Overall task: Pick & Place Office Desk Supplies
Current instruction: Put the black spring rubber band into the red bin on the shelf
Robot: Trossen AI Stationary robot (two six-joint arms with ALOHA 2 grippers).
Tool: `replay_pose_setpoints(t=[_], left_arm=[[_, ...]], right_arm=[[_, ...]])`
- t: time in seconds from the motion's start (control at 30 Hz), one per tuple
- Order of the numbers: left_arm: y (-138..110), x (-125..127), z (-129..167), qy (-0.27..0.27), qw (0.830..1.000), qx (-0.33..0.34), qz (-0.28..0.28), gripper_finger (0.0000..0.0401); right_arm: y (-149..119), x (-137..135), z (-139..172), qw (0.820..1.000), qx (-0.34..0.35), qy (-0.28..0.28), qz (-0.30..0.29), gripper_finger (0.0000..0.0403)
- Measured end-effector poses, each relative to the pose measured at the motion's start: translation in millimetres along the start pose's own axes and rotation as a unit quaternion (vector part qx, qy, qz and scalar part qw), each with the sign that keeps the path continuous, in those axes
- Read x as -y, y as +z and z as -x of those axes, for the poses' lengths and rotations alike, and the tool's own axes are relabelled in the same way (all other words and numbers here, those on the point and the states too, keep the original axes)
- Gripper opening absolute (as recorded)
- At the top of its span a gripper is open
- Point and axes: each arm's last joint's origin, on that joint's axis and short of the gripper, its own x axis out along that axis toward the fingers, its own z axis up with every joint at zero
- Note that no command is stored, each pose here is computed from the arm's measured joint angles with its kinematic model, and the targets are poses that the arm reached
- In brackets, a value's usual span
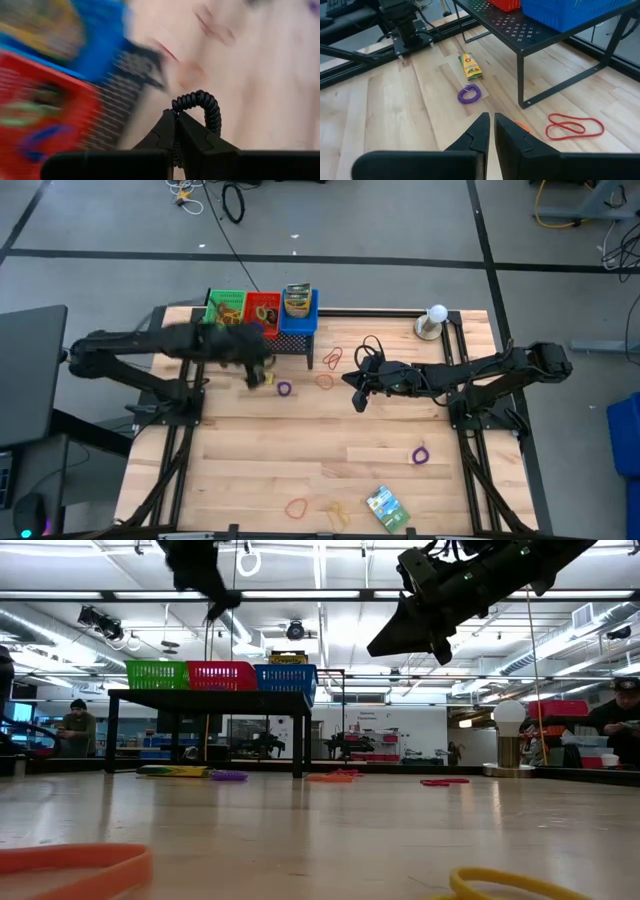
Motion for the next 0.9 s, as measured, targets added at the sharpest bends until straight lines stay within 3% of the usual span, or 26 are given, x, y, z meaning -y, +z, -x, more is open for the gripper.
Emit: replay_pose_setpoints(t=[0.13,0.3,0.63,0.9], left_arm=[[28.6,-36.1,28.3,0.068,0.994,0.060,0.052,0.0011],[46.4,-74.8,38.3,0.148,0.985,0.077,0.035,0.0011],[40.4,-108.3,-37.1,0.116,0.990,-0.049,-0.064,0.0011],[34.8,-120.9,-82.9,0.090,0.985,-0.113,-0.094,0.0013]], right_arm=[[0.0,0.1,0.0,1.000,0.000,-0.001,0.000,0.0036],[0.0,0.1,0.0,1.000,0.000,0.000,0.000,0.0036],[0.1,0.0,0.0,1.000,0.000,0.000,0.000,0.0036],[0.1,0.1,0.0,1.000,0.000,0.000,0.002,0.0036]])
